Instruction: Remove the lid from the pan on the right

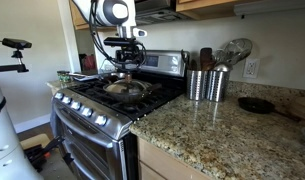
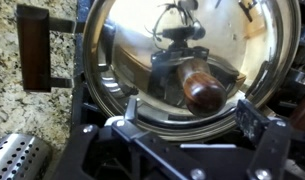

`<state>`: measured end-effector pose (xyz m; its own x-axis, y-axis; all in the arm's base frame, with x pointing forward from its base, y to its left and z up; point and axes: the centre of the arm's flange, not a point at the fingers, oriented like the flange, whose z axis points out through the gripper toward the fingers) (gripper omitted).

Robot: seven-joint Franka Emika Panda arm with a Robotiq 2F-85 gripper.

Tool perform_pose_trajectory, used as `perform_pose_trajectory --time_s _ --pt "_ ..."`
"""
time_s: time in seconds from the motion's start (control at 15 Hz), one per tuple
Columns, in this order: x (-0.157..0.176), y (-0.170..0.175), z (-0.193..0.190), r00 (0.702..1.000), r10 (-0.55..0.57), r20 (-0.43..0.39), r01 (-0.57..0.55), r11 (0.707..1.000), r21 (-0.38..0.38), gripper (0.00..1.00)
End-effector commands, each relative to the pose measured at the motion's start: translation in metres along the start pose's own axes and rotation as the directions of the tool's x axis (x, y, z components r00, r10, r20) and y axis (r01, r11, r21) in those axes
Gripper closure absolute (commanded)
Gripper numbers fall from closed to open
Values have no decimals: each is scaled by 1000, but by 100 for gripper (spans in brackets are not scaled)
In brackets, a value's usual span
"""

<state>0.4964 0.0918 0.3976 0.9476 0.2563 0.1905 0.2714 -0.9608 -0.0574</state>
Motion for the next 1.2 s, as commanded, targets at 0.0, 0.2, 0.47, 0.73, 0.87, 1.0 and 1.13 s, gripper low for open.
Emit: perform_pose_trajectory --time_s 0.0,0.2,0.47,0.73,0.87,1.0,1.13 --pt "18 -13 16 999 33 -3 -33 999 23 0" --pt "21 -20 28 998 44 38 -45 999 31 0" --pt "24 -23 34 996 62 69 -64 997 33 0" --pt "23 -25 25 991 87 100 -89 996 21 23" --pt "21 -27 22 985 93 144 -97 995 18 17" --pt "18 -29 20 977 96 188 -101 995 16 1" --pt "17 -30 20 974 89 210 -94 995 13 0"
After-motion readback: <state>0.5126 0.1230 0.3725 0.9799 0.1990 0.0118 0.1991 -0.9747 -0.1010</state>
